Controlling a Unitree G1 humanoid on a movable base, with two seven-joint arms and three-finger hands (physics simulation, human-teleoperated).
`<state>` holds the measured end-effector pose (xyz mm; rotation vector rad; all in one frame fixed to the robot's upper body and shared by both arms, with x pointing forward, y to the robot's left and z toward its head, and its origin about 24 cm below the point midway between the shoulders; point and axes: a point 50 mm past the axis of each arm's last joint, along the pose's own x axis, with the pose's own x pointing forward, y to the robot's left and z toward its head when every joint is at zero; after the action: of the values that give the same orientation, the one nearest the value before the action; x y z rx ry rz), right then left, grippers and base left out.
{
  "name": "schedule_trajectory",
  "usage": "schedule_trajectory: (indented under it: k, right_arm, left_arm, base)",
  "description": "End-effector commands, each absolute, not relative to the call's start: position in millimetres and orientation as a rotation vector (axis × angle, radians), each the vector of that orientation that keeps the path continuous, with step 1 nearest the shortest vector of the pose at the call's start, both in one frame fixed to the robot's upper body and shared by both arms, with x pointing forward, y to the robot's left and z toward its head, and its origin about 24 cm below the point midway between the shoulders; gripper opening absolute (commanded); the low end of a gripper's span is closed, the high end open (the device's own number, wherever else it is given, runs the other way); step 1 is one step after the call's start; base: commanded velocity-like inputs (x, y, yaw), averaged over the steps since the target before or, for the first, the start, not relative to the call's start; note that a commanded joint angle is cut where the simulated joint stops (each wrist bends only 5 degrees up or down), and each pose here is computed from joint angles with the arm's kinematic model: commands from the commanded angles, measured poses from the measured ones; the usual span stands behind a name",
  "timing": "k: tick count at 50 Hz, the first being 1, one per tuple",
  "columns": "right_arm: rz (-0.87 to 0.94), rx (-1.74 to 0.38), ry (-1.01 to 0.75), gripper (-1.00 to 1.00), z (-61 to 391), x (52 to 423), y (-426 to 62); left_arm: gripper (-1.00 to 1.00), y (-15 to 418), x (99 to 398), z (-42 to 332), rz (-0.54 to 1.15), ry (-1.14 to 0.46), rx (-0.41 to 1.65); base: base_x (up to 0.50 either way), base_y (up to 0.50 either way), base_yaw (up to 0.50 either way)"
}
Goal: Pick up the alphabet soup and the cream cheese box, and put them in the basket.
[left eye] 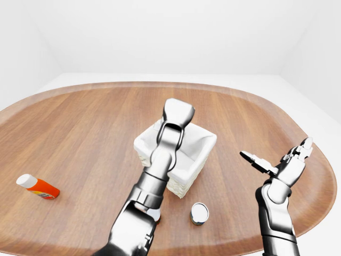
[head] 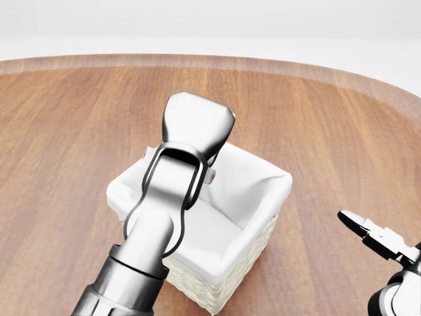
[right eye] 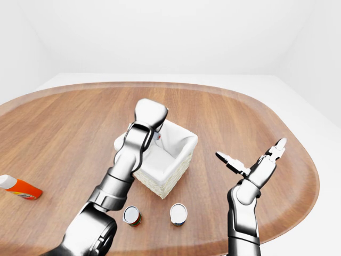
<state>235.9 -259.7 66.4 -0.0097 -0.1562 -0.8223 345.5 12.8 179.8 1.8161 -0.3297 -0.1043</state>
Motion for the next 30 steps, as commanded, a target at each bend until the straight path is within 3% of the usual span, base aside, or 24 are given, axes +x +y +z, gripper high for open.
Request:
schedule_trajectory:
  k: [1,29,30]
  right_arm:
    - [-0.821,-0.011,-0.155,1.00,66.1,236.0,-259.5]
    - [-0.820,-0.015,-0.160,1.00,67.0,235.6,-259.0]
    - [-0.820,-0.015,-0.158,1.00,66.8,235.7,-258.9]
  left_arm:
    - [-1.00,6.2,351.0,170.6,-0.149,-0.342,1.799]
    - [-1.00,4.0,354.9,159.0,-0.180,-0.343,1.791]
    - [-0.80,4.2,355.2,159.8,-0.178,-0.345,1.789]
  base:
    - [0.00,0.00,0.00]
    - [0.00,0.00,0.00]
    - [0.00,0.00,0.00]
